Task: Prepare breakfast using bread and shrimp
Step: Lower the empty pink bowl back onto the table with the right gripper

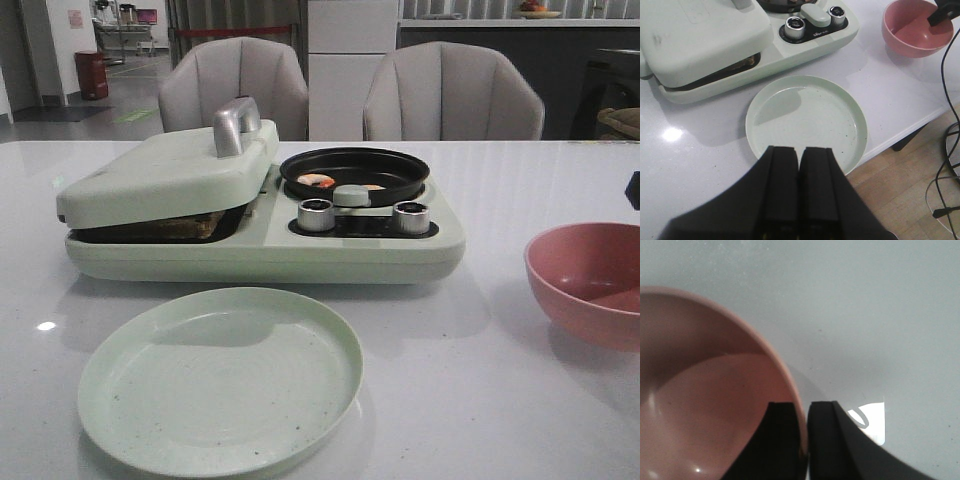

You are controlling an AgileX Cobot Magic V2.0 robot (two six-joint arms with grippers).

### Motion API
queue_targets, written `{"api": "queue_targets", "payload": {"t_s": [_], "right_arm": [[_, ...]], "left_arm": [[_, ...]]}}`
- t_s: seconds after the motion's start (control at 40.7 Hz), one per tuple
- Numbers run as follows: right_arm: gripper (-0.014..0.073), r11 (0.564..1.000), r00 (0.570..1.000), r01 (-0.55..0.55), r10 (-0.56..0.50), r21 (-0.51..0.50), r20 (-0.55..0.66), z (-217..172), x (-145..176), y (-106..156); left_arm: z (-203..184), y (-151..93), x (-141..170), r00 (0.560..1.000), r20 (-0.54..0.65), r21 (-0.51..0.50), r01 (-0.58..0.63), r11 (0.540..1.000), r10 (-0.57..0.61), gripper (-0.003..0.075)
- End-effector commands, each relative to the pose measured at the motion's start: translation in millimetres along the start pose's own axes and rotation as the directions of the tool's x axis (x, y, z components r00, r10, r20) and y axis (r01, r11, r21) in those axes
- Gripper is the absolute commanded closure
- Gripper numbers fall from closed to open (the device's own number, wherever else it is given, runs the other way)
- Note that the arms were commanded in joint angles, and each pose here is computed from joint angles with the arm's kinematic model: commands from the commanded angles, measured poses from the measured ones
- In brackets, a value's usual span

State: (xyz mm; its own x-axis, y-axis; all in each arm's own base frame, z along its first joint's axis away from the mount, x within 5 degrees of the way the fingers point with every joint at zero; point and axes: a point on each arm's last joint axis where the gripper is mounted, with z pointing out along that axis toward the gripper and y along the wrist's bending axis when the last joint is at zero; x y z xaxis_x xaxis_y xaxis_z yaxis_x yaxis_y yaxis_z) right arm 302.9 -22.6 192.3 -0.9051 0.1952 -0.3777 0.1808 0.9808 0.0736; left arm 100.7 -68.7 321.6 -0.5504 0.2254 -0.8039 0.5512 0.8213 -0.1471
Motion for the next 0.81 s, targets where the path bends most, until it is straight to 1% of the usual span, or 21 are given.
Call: {"api": "queue_targets", "payload": {"t_s": [0.0, 0.049, 0.098, 0.197, 0.295, 0.369, 0.442, 0.565, 0.639, 0.713, 0.786], "right_arm": [[0.0237, 1.0, 0.996, 0.003, -0.002, -0.009, 0.093, -14.0, -11.4, 0.2], [0.0188, 1.0, 0.995, 0.004, -0.003, -0.009, 0.096, -15.2, -11.8, 0.2], [0.0168, 1.0, 0.995, 0.006, -0.005, -0.008, 0.104, -17.7, -12.1, 0.2], [0.0171, 1.0, 0.99, 0.008, -0.006, -0.012, 0.14, -29.8, -13.0, 0.7], [0.0172, 0.999, 0.978, 0.026, -0.021, -0.025, 0.206, -54.1, -12.3, 6.0], [0.0172, 0.997, 0.963, 0.069, -0.056, -0.041, 0.264, -76.6, -9.1, 15.7], [0.0172, 0.989, 0.939, 0.139, -0.113, -0.058, 0.326, -101.5, -2.2, 29.4], [0.0172, 0.958, 0.88, 0.269, -0.204, -0.097, 0.429, -142.9, 16.8, 55.7], [0.0172, 0.926, 0.845, 0.352, -0.254, -0.133, 0.471, -165.7, 33.7, 70.8], [0.0172, 0.888, 0.819, 0.432, -0.313, -0.157, 0.481, -183.1, 52.3, 80.9], [0.0172, 0.854, 0.807, 0.49, -0.371, -0.172, 0.459, -193.8, 69.8, 85.6]], "left_arm": [[-6.1, -2.7, -13.0, 0.996, 0.094, 0.012, 0.012, 1.0, -0.013, 0.0619], [-6.1, -2.7, -13.0, 0.996, 0.094, 0.012, 0.012, 1.0, -0.013, 0.0619], [-6.1, -2.7, -13.0, 0.996, 0.094, 0.012, 0.012, 1.0, -0.013, 0.0619], [-6.1, -2.7, -13.0, 0.996, 0.094, 0.012, 0.012, 1.0, -0.013, 0.0619], [-6.1, -2.7, -13.0, 0.996, 0.094, 0.012, 0.012, 1.0, -0.013, 0.0619], [-6.1, -2.8, -13.0, 0.995, 0.094, 0.013, 0.013, 1.0, -0.014, 0.0619], [-6.1, -2.8, -13.0, 0.995, 0.094, 0.014, 0.014, 1.0, -0.015, 0.0619], [-6.1, -2.8, -13.0, 0.995, 0.094, 0.014, 0.014, 1.0, -0.015, 0.0619], [-6.1, -2.8, -13.0, 0.995, 0.094, 0.014, 0.014, 1.0, -0.015, 0.0619], [-6.1, -2.8, -13.0, 0.995, 0.094, 0.014, 0.014, 1.0, -0.015, 0.0619], [-6.1, -2.8, -13.0, 0.995, 0.094, 0.014, 0.014, 1.0, -0.015, 0.0619]]}}
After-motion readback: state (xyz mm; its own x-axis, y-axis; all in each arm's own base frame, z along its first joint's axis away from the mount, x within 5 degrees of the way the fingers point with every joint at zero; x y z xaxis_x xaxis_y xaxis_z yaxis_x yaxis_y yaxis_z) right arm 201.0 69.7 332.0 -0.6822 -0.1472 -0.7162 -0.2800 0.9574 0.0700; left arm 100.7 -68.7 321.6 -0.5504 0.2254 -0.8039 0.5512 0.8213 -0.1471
